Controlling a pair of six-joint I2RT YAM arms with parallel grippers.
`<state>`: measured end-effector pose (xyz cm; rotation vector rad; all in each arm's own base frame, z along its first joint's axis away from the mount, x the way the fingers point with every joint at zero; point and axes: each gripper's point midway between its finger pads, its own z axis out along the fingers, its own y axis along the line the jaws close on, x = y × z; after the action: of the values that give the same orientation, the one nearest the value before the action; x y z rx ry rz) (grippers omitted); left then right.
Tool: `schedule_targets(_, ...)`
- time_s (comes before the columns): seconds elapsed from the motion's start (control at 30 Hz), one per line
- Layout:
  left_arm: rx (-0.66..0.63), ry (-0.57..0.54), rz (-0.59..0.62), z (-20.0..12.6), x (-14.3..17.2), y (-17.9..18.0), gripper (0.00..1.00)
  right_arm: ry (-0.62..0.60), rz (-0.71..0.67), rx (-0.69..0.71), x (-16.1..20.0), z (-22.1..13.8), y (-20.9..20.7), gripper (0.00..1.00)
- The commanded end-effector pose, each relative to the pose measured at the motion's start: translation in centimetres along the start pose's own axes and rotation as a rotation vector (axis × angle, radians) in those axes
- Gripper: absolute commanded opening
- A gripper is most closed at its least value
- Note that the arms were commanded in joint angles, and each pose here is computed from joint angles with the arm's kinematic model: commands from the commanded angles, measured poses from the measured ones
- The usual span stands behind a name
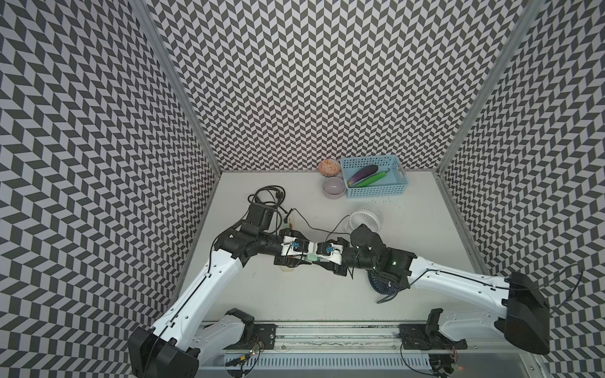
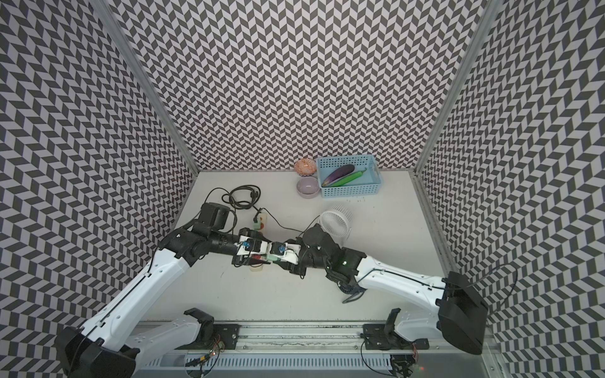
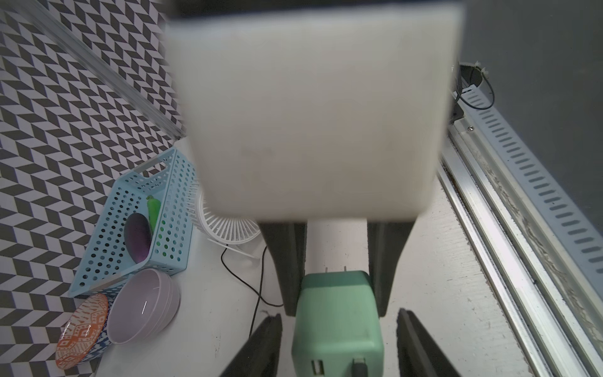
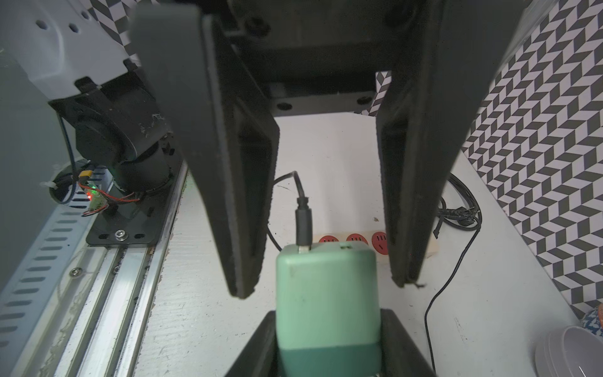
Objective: Plug the desk fan into the power strip
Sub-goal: Pick up the plug from the center of the board.
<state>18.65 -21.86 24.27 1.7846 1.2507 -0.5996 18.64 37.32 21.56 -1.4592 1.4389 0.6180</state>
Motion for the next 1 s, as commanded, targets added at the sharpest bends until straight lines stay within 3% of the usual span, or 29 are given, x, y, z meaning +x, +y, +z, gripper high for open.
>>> schedule_targets(0.0,0.012,-0.03,0.003,-0.1,-0.9,0.1,0.54,-0.047,-0.011,0.013,-1.3,-0.1,-0.2,0.0)
schedule_targets(0.1,0.014,0.006,0.01,0.3,0.2,-0.3,0.63,-0.056,-0.012,0.009,-1.7,-0.2,-0.2,0.0)
schedule_targets(0.27,0.0,0.042,0.011,0.4,1.0,-0.1,0.64,-0.078,-0.017,0.006,-2.2,-0.6,-0.1,0.0)
schedule_targets(0.43,0.0,0.029,0.01,0.4,0.7,0.1,0.5,-0.103,-0.027,0.002,-2.7,-0.8,0.0,0.0)
schedule_targets(0.6,0.003,0.03,0.012,0.6,0.7,0.1,0.47,-0.117,-0.033,0.003,-3.1,-0.9,-0.1,0.0)
schedule_targets(0.97,-0.001,0.038,0.017,0.7,0.7,0.4,0.22,-0.125,-0.04,0.012,-3.2,-1.1,-0.2,0.0)
